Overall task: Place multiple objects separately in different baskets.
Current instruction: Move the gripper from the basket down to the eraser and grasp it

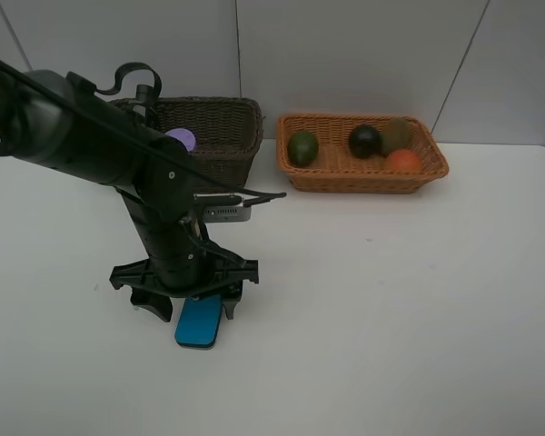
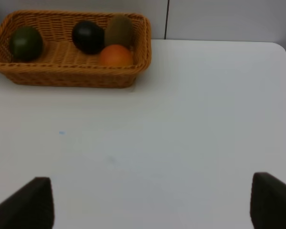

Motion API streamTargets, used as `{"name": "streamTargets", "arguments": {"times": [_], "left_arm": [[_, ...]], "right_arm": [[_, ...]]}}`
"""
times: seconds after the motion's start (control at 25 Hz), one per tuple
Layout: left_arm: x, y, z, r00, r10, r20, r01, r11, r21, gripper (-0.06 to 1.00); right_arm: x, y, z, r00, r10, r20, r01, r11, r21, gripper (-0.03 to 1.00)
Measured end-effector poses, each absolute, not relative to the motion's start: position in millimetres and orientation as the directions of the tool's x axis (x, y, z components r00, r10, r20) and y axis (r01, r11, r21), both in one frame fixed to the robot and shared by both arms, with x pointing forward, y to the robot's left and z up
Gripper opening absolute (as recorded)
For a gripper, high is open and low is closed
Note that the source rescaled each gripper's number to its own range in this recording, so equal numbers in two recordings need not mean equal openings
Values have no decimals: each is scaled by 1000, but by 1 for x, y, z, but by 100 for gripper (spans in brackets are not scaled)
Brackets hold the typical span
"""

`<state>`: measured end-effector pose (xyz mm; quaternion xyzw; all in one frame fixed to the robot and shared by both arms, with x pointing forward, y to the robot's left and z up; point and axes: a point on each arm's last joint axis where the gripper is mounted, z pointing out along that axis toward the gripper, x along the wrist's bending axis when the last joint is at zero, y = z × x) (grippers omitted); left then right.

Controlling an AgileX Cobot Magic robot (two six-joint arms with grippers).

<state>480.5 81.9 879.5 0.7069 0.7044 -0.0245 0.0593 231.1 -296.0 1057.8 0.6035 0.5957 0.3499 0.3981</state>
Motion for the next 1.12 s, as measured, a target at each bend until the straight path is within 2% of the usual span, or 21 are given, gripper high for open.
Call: {"name": "streamTargets", "arguments": {"times": [1.12], "left_arm": [[483, 83, 869, 77, 992, -97, 996, -71, 58, 97]], "right_arm": [[231, -296, 1058, 46, 998, -53, 440, 27, 897, 100]]}}
